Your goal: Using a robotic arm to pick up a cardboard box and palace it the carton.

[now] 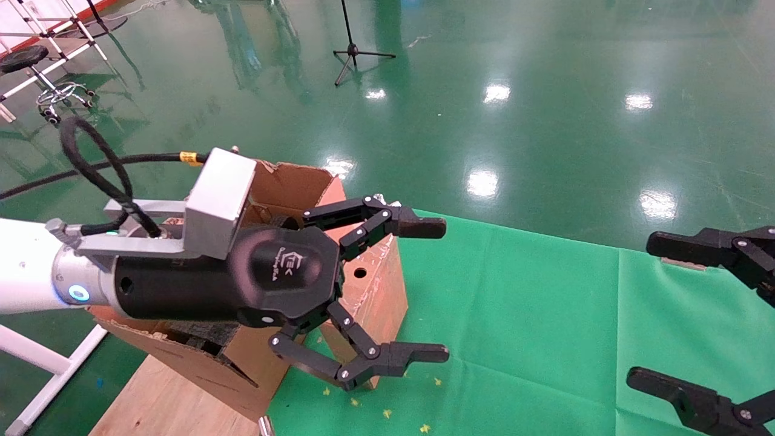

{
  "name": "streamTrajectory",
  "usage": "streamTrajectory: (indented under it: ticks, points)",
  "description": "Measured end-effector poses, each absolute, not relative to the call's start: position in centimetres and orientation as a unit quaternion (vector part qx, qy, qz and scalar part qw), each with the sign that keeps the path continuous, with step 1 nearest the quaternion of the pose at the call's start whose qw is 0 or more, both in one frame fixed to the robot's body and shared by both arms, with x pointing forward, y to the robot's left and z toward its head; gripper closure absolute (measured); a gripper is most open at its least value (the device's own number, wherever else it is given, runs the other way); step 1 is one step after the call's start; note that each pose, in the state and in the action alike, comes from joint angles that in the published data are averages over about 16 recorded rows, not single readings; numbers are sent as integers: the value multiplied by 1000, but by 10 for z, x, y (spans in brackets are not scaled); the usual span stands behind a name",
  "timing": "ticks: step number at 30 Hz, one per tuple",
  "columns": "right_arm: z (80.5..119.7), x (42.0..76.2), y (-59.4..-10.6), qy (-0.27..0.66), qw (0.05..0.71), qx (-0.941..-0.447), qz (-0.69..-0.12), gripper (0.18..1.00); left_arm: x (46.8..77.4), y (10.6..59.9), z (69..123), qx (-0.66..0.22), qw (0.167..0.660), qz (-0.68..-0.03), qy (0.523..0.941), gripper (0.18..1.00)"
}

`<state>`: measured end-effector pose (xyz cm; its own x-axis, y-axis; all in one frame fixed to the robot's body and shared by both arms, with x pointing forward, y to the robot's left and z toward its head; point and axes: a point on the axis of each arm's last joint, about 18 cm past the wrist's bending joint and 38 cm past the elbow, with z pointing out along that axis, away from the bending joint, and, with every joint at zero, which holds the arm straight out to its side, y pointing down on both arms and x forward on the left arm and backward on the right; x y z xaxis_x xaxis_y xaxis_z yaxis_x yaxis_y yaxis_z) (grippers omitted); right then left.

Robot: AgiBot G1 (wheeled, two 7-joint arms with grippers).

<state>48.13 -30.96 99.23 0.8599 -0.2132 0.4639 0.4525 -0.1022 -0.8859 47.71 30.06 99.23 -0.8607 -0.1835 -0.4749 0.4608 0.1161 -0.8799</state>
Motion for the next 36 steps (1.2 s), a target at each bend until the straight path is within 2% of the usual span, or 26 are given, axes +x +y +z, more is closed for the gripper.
streamTrajectory:
  ticks: [20, 28, 36]
  points:
    - [992, 481, -310, -86, 664, -699, -250, 178, 479, 302, 992, 94, 251, -652, 709, 183]
    - [992, 481, -310, -86, 665, -699, -250, 183, 498, 308, 988, 54, 279, -614, 736, 183]
    - [992, 481, -310, -86, 665, -699, -251, 233, 520, 320, 987, 7, 319, -561, 764, 183]
